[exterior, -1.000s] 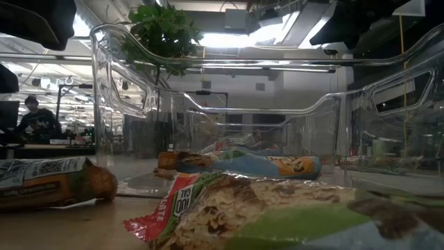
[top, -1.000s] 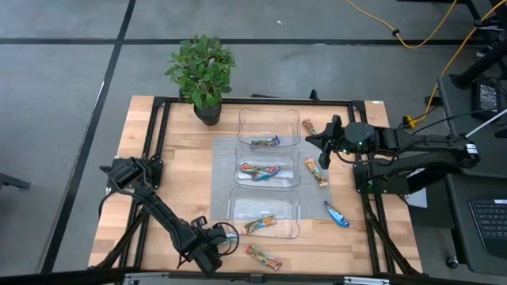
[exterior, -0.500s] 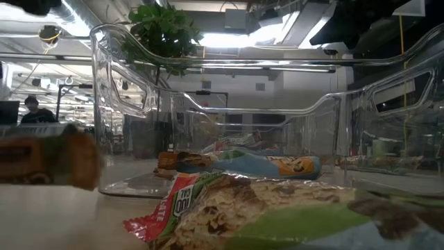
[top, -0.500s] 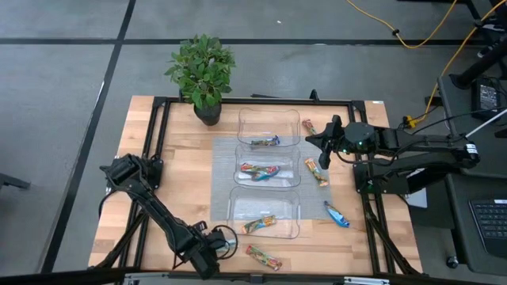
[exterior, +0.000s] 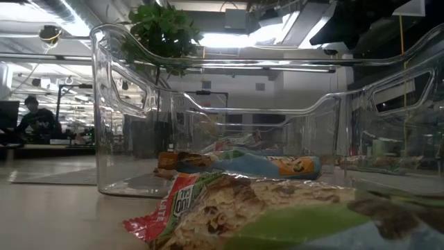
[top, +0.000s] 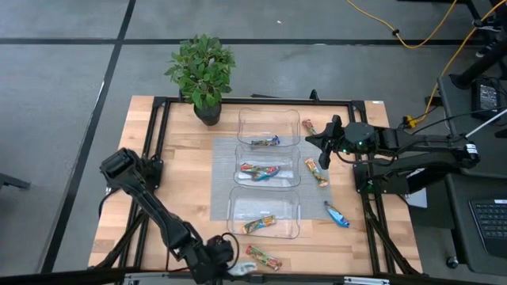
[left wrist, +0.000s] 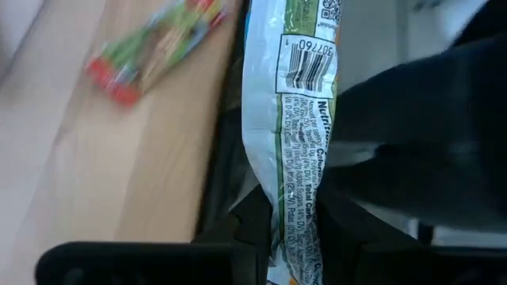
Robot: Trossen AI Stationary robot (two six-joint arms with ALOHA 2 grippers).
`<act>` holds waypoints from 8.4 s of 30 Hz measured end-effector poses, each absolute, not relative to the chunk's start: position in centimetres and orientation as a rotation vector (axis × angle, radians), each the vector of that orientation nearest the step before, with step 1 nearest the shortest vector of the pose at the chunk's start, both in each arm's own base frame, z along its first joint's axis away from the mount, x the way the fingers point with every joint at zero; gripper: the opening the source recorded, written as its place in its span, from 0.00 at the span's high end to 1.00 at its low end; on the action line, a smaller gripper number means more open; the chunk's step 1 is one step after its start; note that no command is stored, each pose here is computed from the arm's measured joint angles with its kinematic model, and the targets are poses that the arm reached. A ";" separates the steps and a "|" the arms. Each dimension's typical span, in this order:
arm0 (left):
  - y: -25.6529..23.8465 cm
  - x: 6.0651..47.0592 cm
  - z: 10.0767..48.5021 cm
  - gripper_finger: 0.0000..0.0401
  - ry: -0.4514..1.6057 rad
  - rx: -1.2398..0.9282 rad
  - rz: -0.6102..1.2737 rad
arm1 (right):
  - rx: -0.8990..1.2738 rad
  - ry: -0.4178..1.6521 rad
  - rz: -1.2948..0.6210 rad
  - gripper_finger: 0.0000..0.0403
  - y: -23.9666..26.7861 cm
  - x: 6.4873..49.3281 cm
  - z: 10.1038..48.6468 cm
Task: Pick and place Granola Bars by type
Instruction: Put the yellow granola bar into the bottom transparent bin, then put the red granola bar into the middle transparent bin
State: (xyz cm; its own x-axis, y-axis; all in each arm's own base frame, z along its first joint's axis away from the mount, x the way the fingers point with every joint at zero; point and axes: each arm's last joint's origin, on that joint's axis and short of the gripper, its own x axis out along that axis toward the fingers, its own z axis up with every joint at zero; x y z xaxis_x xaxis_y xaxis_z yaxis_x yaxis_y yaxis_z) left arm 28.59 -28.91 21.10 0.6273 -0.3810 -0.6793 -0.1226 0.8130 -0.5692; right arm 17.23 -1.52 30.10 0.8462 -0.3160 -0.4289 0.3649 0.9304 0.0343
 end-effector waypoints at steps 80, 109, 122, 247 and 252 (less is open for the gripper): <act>-10.0 38.2 17.2 0.83 1.132 -0.371 -0.098 | 0.109 0.468 -0.361 0.98 -1.5 17.1 29.8; -10.1 38.3 26.3 0.56 0.885 -0.274 -0.199 | 0.109 0.468 -0.361 0.98 -1.5 17.1 29.8; -12.3 37.3 33.1 0.57 0.825 -0.128 -0.268 | 0.109 0.468 -0.361 0.98 -1.5 17.1 29.8; -26.7 40.8 17.3 0.99 1.027 -0.002 -0.238 | 0.115 0.464 -0.363 0.98 -1.5 17.1 29.8; -26.8 40.8 17.5 1.00 1.031 -0.022 -0.237 | 0.116 0.463 -0.363 0.98 -1.5 17.1 29.8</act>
State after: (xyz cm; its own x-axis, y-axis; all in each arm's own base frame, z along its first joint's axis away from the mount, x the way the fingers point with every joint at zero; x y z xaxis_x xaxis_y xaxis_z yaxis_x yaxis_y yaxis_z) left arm 40.83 -26.76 17.50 0.4904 -0.2054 -0.8470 0.1849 0.9742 -0.1292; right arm 17.08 -1.51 29.84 0.8320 -0.3153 -0.4565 0.3675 0.9296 0.0276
